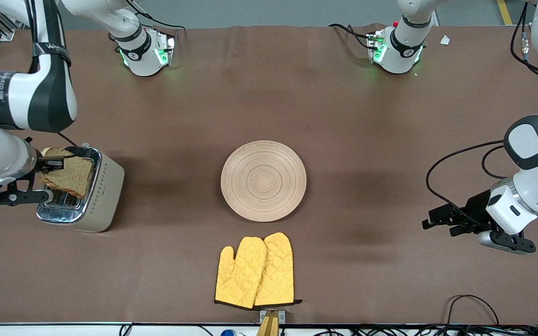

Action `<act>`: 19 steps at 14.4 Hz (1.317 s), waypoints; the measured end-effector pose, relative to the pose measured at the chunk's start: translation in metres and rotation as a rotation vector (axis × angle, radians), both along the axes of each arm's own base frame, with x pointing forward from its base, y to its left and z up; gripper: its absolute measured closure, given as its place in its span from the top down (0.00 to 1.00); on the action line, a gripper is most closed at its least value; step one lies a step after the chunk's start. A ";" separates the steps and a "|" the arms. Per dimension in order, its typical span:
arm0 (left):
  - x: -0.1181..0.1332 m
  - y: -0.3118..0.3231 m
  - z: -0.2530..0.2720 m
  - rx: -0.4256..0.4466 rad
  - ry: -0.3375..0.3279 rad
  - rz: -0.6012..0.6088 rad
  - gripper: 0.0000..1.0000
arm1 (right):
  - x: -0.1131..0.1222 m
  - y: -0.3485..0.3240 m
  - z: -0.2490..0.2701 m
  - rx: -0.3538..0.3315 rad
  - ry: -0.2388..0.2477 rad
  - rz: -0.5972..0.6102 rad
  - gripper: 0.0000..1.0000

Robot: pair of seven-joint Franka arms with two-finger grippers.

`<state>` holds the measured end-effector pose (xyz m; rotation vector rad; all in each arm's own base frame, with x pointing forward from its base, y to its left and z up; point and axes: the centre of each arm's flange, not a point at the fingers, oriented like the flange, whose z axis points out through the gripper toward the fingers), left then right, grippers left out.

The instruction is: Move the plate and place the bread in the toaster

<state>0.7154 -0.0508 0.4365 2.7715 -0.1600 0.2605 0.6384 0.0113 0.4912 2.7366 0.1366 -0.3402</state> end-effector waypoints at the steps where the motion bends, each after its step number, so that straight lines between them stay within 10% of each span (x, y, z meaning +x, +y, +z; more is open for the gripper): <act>1: -0.001 -0.005 0.010 0.023 0.031 0.013 1.00 | 0.002 -0.002 -0.004 -0.016 0.011 -0.004 0.07; 19: -0.117 -0.016 0.193 0.418 0.180 0.054 1.00 | 0.025 -0.024 -0.075 -0.073 0.022 -0.185 0.07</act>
